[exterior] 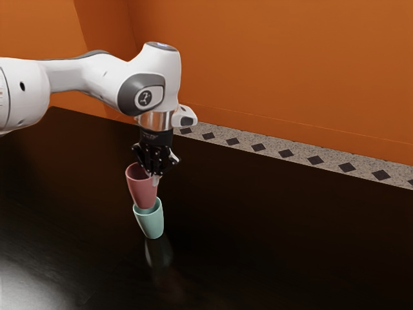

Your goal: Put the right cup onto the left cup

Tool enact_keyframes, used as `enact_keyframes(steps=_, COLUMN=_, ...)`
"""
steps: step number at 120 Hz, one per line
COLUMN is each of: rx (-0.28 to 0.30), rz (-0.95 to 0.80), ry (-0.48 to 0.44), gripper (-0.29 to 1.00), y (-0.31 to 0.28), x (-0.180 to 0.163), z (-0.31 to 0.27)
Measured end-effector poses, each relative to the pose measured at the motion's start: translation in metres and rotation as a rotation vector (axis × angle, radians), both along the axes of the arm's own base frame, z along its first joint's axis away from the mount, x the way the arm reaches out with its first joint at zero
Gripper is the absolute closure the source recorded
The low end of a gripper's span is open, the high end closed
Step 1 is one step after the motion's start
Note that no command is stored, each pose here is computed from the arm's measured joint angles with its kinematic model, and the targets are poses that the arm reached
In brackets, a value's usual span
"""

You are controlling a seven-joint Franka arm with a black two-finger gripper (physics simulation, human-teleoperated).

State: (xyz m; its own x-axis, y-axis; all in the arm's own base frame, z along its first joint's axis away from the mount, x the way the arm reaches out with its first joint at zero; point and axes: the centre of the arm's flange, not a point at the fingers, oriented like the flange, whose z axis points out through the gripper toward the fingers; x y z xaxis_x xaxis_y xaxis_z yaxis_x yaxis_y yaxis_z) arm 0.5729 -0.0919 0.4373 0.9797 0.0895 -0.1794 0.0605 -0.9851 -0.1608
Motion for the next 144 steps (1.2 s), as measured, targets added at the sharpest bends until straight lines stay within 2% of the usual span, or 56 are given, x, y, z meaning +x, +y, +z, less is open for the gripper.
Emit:
enact_keyframes(steps=62, rx=0.004, rz=0.014, ry=-0.002, gripper=0.79, y=0.008, x=0.014, z=-0.023)
enact_keyframes(steps=109, rx=-0.018, rz=0.026, ry=0.004, gripper=0.78, y=0.008, x=0.018, z=-0.041)
enact_keyframes(steps=131, rx=-0.043, rz=0.036, ry=0.009, gripper=0.42, y=0.003, x=0.017, z=-0.042)
enact_keyframes(steps=144, rx=-0.055, rz=0.042, ry=0.006, gripper=0.26, y=0.003, x=0.017, z=-0.038)
